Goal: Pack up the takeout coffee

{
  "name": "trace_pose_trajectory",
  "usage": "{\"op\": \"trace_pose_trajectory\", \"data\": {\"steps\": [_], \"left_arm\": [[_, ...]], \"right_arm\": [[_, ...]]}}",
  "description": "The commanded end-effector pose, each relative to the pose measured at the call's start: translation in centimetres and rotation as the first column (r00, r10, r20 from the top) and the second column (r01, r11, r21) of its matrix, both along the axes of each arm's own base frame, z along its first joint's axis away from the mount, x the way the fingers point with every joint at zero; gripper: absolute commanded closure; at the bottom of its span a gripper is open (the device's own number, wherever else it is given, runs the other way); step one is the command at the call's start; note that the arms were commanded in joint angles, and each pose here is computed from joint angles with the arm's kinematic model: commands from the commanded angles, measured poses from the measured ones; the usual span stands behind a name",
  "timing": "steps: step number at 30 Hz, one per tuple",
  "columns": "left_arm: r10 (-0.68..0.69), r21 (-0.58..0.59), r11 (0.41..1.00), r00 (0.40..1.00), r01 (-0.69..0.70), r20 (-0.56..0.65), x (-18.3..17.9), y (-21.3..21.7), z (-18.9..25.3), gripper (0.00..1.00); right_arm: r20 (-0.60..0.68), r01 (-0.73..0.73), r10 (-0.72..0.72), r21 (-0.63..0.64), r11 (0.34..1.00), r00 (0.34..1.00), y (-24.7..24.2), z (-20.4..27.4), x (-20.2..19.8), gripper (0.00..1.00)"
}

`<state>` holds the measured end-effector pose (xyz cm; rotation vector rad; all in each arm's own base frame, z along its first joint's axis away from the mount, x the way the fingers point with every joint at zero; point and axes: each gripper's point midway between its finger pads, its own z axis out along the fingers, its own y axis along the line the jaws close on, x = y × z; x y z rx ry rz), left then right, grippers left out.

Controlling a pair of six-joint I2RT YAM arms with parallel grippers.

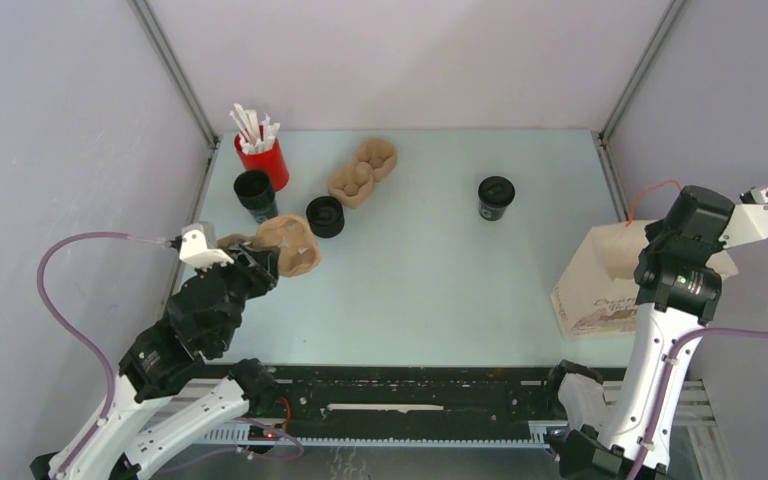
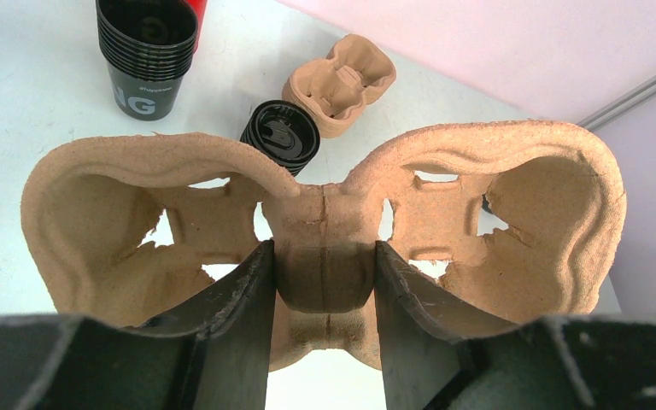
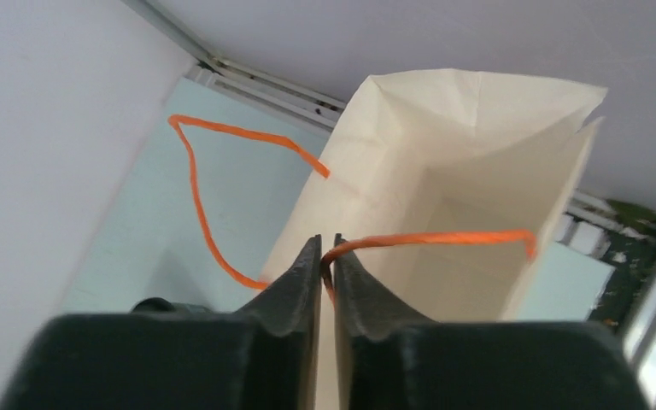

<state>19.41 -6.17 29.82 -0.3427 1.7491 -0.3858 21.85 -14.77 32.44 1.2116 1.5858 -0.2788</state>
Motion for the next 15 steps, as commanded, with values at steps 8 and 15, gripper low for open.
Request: {"op": "trace_pose_trajectory", "data": {"steps": [8,15], "left_arm": [[0.015,0.017,1.000,1.000,-0.015,0.017,-0.7,1.2,0.3,0.59],[-0.048,-0.022,0.999,0.997,0.049,0.056,-1.6,0.8,1.3,0.60]], "right_arm": [[0.077,-0.659,0.695,-0.256,0.707,0.715,10.9,5.5,4.8,1.00],[-0.027,-0.998,1.000,-0.065,0.002,0.004,28.7,1.1,1.6,1.00]]}}
